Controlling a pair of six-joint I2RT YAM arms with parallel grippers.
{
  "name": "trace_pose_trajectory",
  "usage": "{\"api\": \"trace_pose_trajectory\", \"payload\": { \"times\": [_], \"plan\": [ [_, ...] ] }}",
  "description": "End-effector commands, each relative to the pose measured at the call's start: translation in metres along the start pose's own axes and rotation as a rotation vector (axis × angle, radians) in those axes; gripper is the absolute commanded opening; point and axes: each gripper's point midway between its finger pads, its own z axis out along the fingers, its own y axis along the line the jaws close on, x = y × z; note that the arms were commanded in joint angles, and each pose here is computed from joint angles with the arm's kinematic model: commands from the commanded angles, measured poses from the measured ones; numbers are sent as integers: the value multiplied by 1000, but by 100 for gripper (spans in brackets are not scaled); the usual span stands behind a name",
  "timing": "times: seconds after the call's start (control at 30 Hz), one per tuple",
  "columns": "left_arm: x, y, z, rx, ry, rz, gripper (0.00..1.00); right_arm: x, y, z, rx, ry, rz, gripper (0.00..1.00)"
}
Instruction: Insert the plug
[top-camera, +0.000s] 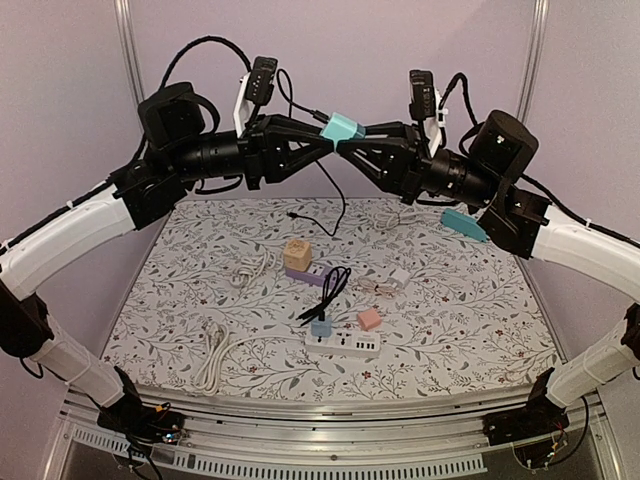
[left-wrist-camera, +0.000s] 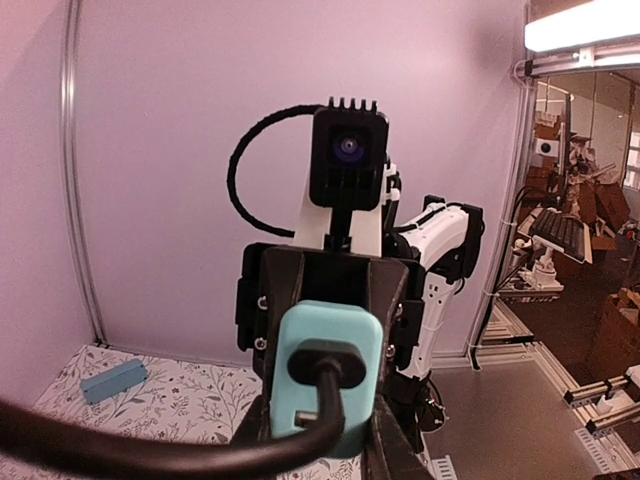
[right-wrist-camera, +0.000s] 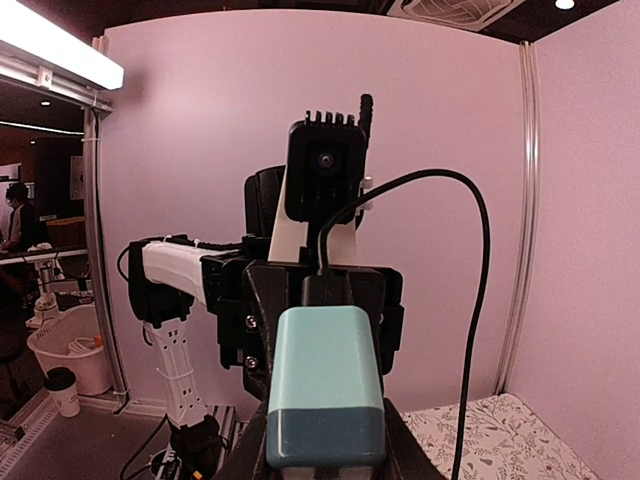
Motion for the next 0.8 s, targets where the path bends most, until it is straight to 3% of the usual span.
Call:
{"api": "trace_pose_trajectory", "payload": {
  "times": [0.0,0.1,0.13,0.3,0.47,0.77],
  "plan": [
    [0,-5,-5,-26,27,40,0,27,-7,-5,44,108,27,37],
    [34,15,-17,-124,151,47,0,49,-8,-17,82,230,9,87],
    [43,19,-21,-147,188,84,0,52,-5,-24,88,272,5,97],
    [110,27,-43,-183,504,294,0,73,0,-65,147,561,-72,99],
    [133,23,-43,-188,631,437,0,101,-9,-84,181,781,-85,97],
    [146,17,-35,-182,670,429,0,108,9,-42,36,716,-210,88]
  ]
}}
